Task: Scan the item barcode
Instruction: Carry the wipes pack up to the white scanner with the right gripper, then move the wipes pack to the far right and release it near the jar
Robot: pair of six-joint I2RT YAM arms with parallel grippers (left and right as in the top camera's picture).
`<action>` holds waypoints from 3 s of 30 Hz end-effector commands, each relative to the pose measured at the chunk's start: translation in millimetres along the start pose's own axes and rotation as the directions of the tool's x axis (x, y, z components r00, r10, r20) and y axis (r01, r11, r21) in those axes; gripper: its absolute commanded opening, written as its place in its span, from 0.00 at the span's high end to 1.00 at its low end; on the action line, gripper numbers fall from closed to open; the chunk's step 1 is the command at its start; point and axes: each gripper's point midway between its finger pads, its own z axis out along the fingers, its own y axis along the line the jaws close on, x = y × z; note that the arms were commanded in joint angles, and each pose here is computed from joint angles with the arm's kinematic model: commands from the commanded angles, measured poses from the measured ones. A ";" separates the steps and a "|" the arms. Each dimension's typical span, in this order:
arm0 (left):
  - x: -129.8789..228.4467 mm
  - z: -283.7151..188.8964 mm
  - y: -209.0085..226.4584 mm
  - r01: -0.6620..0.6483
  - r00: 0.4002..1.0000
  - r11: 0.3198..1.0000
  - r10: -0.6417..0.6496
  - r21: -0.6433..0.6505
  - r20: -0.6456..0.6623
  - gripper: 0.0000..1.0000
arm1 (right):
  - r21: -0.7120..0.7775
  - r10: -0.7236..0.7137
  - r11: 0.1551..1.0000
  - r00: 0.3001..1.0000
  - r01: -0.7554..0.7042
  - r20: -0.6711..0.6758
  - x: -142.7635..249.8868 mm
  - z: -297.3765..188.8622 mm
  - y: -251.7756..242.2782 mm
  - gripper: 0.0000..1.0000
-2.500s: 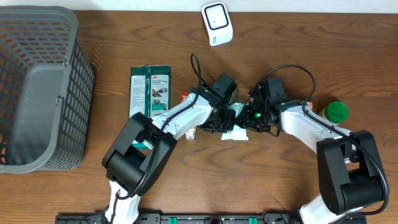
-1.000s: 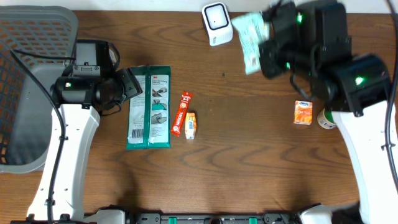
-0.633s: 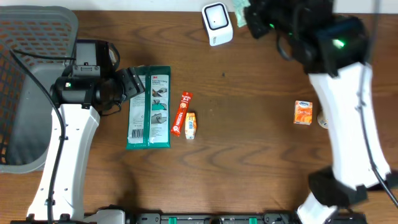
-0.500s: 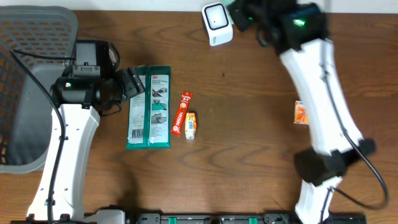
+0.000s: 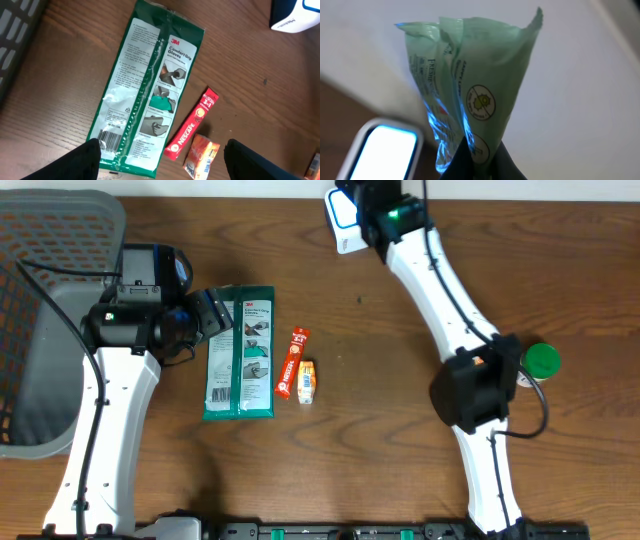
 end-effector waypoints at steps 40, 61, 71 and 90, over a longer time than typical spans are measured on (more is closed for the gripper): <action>-3.1 -3.2 0.5 -0.005 1.000 1.000 0.005 -0.003 0.013 0.20 | 0.144 0.032 0.989 0.994 -0.016 -0.109 -24.4 -60.7 -6.8 0.99; -3.0 -3.2 0.4 -0.005 1.000 1.000 0.005 -0.003 0.012 0.20 | 0.110 0.448 0.765 0.401 -0.634 -0.799 221.5 -209.1 -119.4 0.99; -3.1 -3.3 0.4 -0.005 1.000 1.000 0.005 -0.002 0.013 0.20 | 0.234 0.500 0.692 0.219 -0.683 -0.838 347.7 -174.6 -89.6 0.99; -3.0 -3.2 0.4 -0.005 1.000 1.000 0.005 -0.003 0.012 0.20 | 0.226 0.513 0.694 0.250 -0.684 -0.821 350.9 -177.7 -95.4 0.01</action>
